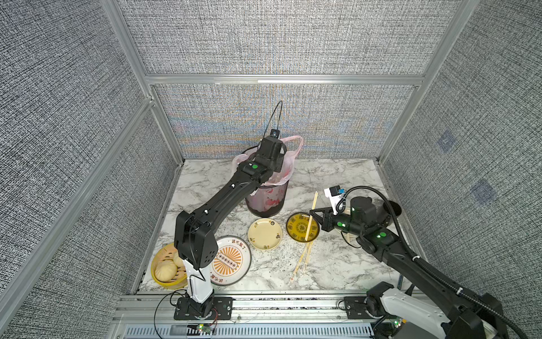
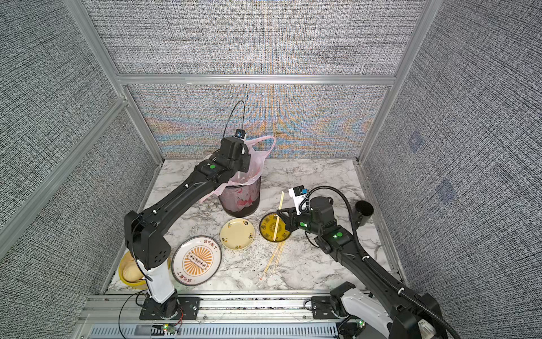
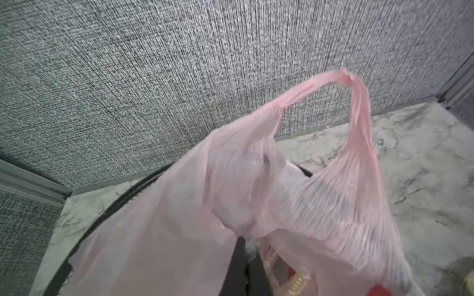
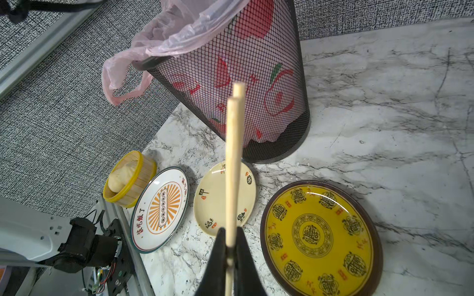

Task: Remove the packaging of disposable chopsticks
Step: Place the packet bag in the trash bin.

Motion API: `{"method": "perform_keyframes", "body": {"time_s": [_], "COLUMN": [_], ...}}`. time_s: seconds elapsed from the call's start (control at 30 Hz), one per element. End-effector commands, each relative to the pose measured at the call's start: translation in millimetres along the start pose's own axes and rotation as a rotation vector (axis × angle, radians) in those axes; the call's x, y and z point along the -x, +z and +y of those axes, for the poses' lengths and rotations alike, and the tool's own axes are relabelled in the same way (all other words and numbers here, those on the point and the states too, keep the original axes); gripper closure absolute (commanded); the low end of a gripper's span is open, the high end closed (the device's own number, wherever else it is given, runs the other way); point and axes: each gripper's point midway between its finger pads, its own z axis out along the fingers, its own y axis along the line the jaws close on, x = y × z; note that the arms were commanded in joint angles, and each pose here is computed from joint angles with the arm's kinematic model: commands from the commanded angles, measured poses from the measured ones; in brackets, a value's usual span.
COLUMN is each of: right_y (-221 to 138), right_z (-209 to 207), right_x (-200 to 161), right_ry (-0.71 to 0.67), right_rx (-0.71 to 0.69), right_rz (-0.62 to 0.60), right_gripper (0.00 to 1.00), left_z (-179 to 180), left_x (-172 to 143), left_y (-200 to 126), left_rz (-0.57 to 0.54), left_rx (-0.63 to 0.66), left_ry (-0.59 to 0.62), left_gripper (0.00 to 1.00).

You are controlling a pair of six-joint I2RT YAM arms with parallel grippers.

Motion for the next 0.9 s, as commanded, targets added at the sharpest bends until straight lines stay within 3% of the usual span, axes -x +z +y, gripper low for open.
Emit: {"method": "perform_keyframes", "body": {"time_s": [0.0,0.07,0.27,0.53,0.7,0.77,0.87], "right_y": [1,2,1,2,14,22,34], "right_z": [0,-1,0,-1,-9,-14,-22], "right_x": [1,1,0,0,-7,-11,-22], "right_ry": [-0.011,-0.011,-0.013,-0.006,0.032,0.060,0.127], "right_rx": [0.001,0.003,0.005,0.003,-0.013,-0.027,-0.052], "right_rz": [-0.005,-0.001,-0.001,0.003,0.051,0.089,0.181], "right_gripper": [1.00,1.00,1.00,1.00,1.00,1.00,1.00], "left_z": [7,7,19,34,22,16,12], "left_x": [-7,-1,3,0,4,2,-8], "left_y": [-2,-12,-38,-57,-86,-107,-136], "left_rz": [0.033,0.011,0.003,0.008,-0.042,-0.070,-0.116], "left_rx": [0.024,-0.001,0.009,0.062,-0.084,-0.163,-0.233], "left_ry": [-0.023,-0.038,-0.078,-0.076,-0.090,-0.121,-0.145], "left_gripper": [0.74,0.53,0.27,0.22,0.11,0.03,0.01]}}
